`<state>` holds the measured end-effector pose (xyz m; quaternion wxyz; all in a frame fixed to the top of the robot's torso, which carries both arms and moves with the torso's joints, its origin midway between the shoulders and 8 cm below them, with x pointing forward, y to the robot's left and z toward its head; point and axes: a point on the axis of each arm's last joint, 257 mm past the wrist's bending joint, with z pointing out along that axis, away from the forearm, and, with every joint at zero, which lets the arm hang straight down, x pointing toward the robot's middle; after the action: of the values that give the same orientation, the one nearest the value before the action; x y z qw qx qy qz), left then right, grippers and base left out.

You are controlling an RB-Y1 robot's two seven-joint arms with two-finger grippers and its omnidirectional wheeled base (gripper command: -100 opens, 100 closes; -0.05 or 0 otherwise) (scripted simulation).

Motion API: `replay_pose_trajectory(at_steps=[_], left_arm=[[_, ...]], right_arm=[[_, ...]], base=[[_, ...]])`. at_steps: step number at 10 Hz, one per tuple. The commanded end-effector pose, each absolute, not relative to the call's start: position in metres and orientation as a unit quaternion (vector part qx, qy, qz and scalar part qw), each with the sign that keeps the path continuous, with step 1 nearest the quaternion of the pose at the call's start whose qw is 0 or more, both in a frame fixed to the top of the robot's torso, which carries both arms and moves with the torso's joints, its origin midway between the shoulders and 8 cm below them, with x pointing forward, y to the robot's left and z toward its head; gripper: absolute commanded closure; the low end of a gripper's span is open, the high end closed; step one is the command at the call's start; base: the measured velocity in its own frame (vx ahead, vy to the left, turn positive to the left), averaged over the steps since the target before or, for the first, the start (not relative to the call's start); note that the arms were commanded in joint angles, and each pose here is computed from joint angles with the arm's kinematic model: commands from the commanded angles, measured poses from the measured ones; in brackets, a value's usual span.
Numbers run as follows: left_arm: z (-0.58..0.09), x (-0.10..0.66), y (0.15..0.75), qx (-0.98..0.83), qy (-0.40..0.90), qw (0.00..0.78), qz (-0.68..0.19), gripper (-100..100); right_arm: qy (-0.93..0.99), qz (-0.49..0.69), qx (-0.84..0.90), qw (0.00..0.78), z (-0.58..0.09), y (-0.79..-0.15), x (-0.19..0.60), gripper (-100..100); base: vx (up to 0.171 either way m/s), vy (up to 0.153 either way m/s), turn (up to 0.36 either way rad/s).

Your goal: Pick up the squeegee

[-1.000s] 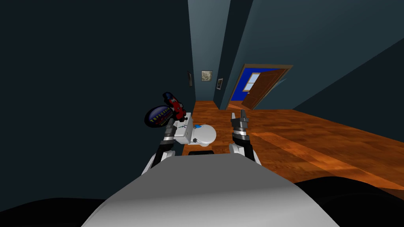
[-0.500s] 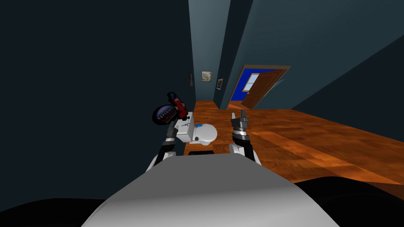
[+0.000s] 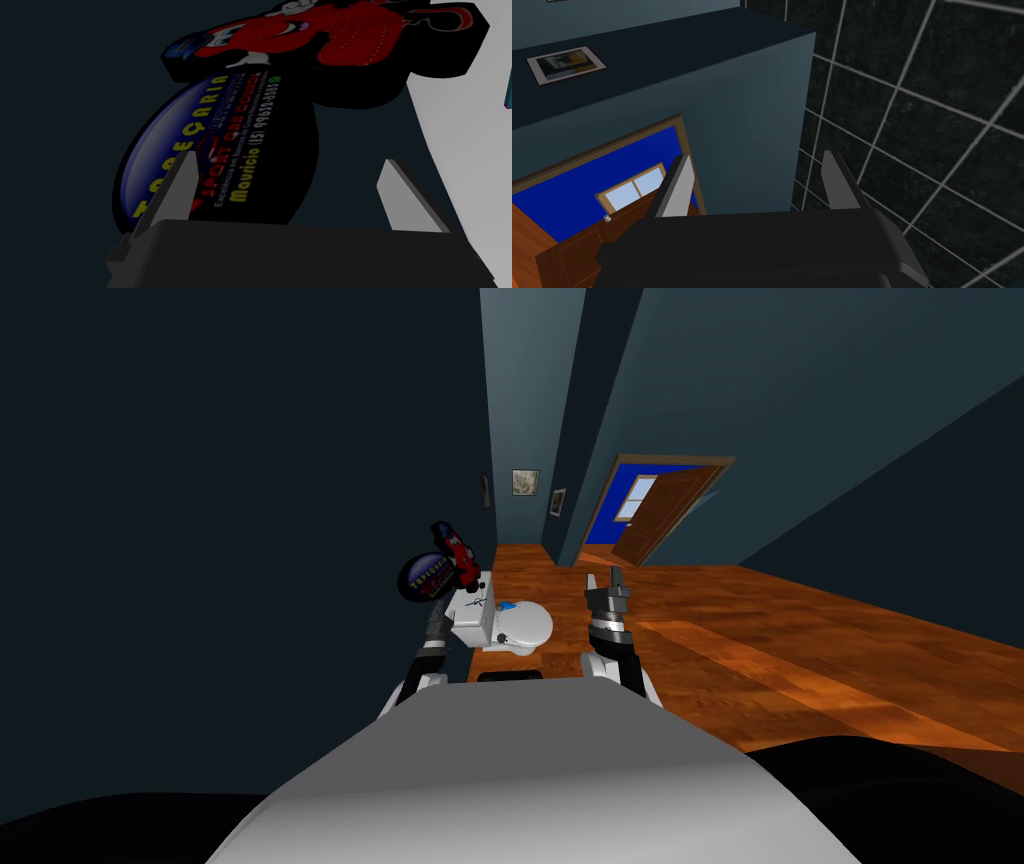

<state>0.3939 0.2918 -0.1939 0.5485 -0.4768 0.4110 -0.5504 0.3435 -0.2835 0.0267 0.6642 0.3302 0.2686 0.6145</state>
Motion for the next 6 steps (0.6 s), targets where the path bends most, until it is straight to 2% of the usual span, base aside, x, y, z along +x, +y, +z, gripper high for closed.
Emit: replay_pose_trajectory(at_steps=[1, 6], left_arm=[[-0.206, 0.395, 0.291, -0.49, 0.409, 0.535, -0.553, -100], [-0.253, 0.403, 0.278, -0.542, 0.395, 0.473, -0.571, -100]], right_arm=[[0.269, 0.615, 0.33, 0.664, 0.027, -0.284, 0.344, 0], [0.269, 0.615, 0.33, 0.664, 0.027, -0.284, 0.343, 0]], base=[[-0.003, 0.044, 0.001], [0.023, 0.027, -0.007]])
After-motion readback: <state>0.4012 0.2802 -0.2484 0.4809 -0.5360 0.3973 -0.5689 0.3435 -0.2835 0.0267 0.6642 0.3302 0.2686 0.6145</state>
